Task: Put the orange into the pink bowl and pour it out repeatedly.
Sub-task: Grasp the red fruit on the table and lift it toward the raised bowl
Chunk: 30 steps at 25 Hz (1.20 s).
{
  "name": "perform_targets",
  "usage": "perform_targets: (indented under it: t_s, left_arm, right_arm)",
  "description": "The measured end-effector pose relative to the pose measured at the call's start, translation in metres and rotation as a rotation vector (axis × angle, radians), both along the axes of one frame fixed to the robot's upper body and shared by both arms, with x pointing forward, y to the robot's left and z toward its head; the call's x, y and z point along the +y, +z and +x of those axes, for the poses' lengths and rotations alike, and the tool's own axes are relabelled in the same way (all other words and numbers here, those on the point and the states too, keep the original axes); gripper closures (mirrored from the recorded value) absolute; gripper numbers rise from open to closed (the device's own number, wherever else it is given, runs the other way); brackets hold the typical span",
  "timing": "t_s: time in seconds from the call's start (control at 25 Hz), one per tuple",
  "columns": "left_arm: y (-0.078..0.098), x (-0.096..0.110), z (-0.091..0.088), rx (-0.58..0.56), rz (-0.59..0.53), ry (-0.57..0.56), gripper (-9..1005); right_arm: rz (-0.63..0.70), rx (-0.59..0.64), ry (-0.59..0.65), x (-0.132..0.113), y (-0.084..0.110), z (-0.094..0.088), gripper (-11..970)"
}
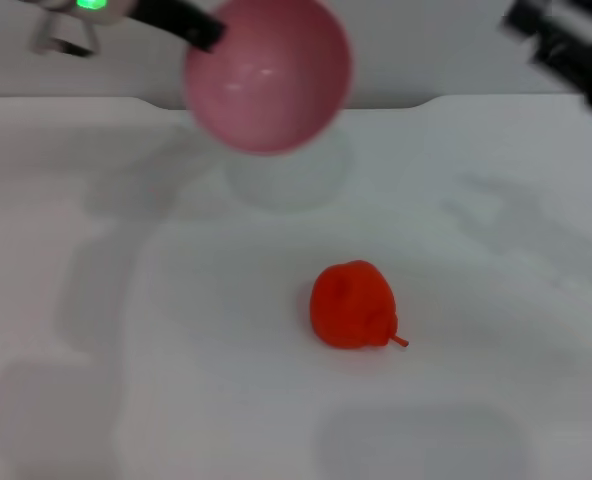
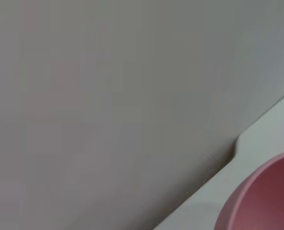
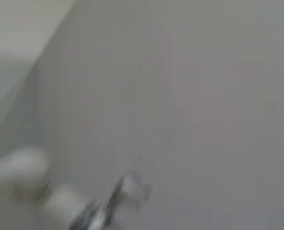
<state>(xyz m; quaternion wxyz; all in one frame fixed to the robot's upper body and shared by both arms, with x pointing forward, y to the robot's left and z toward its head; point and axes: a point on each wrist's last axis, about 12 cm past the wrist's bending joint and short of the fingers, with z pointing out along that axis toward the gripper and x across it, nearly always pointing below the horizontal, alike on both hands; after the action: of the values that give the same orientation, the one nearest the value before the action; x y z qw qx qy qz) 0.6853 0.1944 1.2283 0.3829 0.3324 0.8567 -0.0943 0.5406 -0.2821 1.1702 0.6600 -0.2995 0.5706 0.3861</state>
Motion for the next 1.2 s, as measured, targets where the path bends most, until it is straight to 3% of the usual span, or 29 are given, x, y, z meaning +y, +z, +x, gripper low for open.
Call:
perform_targets:
  t_s: [0.08, 0.16, 0.2, 0.24, 0.36, 0.44, 0.64, 0.8, 1.2]
  left_arm:
    - [0.005, 0.028, 0.001, 0.02, 0.018, 0.055, 961]
    - [0.006, 0.047, 0.001, 0.029, 0.032, 0.101, 961]
    - [0.006, 0.047, 0.001, 0.029, 0.032, 0.101, 961]
    - [0.004, 0.07, -0.001, 0.048, 0.042, 0.161, 961]
    - [0.002, 0.08, -0.003, 0.058, 0.044, 0.183, 961]
    - [0.0, 0.084, -0.005, 0.064, 0.046, 0.191, 961]
    - [-0.002, 0.088, -0.006, 0.073, 0.051, 0.198, 961]
    - [-0.004, 0.085, -0.008, 0.086, 0.055, 0.185, 961]
    - [0.0, 0.065, -0.009, 0.07, 0.046, 0.144, 961]
  right_arm:
    - [-0.102, 0.089, 0.04, 0.008, 0.005, 0.005, 442]
    - [-0.233, 0.185, 0.067, 0.016, 0.011, 0.011, 443]
    - [-0.29, 0.236, 0.071, 0.02, 0.015, 0.014, 443]
    - [-0.346, 0.289, 0.07, 0.023, 0.018, 0.017, 443]
    - [-0.499, 0.41, 0.058, 0.035, 0.029, 0.025, 444]
    - [-0.64, 0.506, 0.071, 0.053, 0.034, 0.033, 444]
    - [-0.756, 0.57, 0.133, 0.079, 0.027, 0.039, 445]
    - [-0.782, 0.603, 0.17, 0.095, 0.012, 0.043, 446]
    - [-0.79, 0.687, 0.142, 0.105, -0.026, 0.049, 447]
